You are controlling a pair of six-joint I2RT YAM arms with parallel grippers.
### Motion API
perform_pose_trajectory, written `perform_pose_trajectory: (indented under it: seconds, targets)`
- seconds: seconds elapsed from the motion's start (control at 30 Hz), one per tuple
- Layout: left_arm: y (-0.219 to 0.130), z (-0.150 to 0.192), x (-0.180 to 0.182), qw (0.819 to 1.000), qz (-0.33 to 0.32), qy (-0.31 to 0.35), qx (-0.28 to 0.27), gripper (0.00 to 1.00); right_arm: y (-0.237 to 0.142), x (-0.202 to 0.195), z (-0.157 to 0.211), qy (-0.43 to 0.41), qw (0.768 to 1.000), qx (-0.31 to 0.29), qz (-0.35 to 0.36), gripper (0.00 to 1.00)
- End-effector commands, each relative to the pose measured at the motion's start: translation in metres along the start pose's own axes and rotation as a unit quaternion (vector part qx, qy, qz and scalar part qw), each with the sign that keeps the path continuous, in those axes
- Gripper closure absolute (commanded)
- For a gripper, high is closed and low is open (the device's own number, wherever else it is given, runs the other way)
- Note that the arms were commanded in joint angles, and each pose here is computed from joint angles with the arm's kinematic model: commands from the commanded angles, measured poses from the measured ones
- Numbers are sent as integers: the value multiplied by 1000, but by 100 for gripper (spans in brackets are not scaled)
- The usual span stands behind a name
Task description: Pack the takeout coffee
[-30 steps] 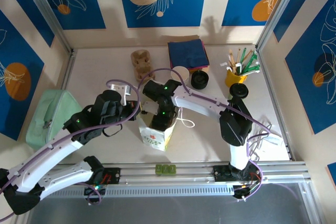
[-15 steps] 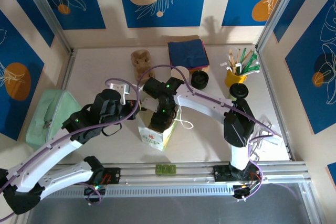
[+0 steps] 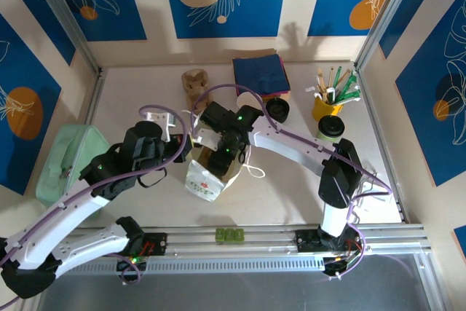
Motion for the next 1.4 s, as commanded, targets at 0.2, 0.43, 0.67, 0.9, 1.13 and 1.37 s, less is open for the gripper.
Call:
perform_pose_trajectory:
  seconds: [0.2,0.43,0.67,0.9,1.13,1.37]
  targets:
    - [-4,12,22,998,-65,-9,21,100,-22,1,-6,-13,998,-57,9,35]
    - [-2,13,21,998,-61,-12,22,100,-47,4,-14,-8,995,-99,6,35]
    - [1,12,19,998,-58,-13,23,100,-95,0,-38,64,982,-175,30,32]
    - [5,14,20,998,-61,-12,26,100,-144,-7,-43,195,955,-214,67,26]
    - [1,7,19,997,-69,5,18,63,-168,-27,-9,429,868,-192,159,23]
    - [-14,-5,18,997,-68,17,-17,42,-160,-30,9,495,839,-153,166,23]
Point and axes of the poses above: each hand's point on the last joint's axis, 136 mm out from that joint toward the fingers, its own y axis out along the fingers, its own x axis along the line the jaws close on, z = x × y, the point moved 5 cm from there along -y, back along the fingers, and after that the axes turned 5 degrees about y, right-handed, at the moved point
